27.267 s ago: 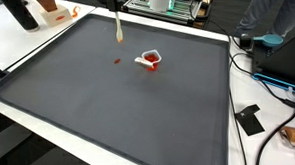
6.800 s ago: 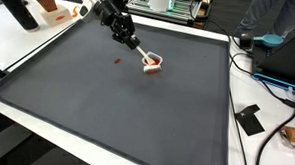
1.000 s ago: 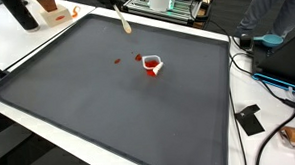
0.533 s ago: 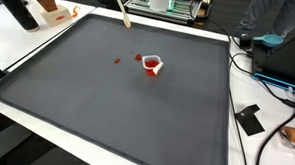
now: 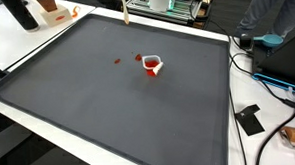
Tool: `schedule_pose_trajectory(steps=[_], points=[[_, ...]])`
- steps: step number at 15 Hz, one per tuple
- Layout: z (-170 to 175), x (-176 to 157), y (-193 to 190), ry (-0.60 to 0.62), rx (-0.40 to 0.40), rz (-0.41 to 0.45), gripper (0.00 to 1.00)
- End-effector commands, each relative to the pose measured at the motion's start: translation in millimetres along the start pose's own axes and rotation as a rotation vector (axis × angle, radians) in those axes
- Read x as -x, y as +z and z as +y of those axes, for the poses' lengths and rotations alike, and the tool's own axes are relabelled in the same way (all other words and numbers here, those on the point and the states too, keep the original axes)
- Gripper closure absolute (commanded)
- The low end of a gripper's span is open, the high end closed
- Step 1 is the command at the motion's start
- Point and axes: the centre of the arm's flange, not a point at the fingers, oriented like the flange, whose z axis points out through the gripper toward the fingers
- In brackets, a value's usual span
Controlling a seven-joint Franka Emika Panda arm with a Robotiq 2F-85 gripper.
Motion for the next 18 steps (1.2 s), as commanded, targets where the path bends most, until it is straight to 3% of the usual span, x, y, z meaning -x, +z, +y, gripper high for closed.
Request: schedule_pose_trajectory(steps=[1,5,6,10,14,18], points=[[-5,-1,-1,-0.007,0.004,-0.002,0.87],[-7,-1,-1,-0.01,0.006,-0.002,0.87],[-7,-1,-1,-0.01,0.006,-0.002,0.97],[-39,-9,8,0.01,0.255,-0.033,0.97],[-82,-20,26,0.037,0.488,-0.009,0.97],[-115,-28,60,0.1,0.669,0.027,0.97]])
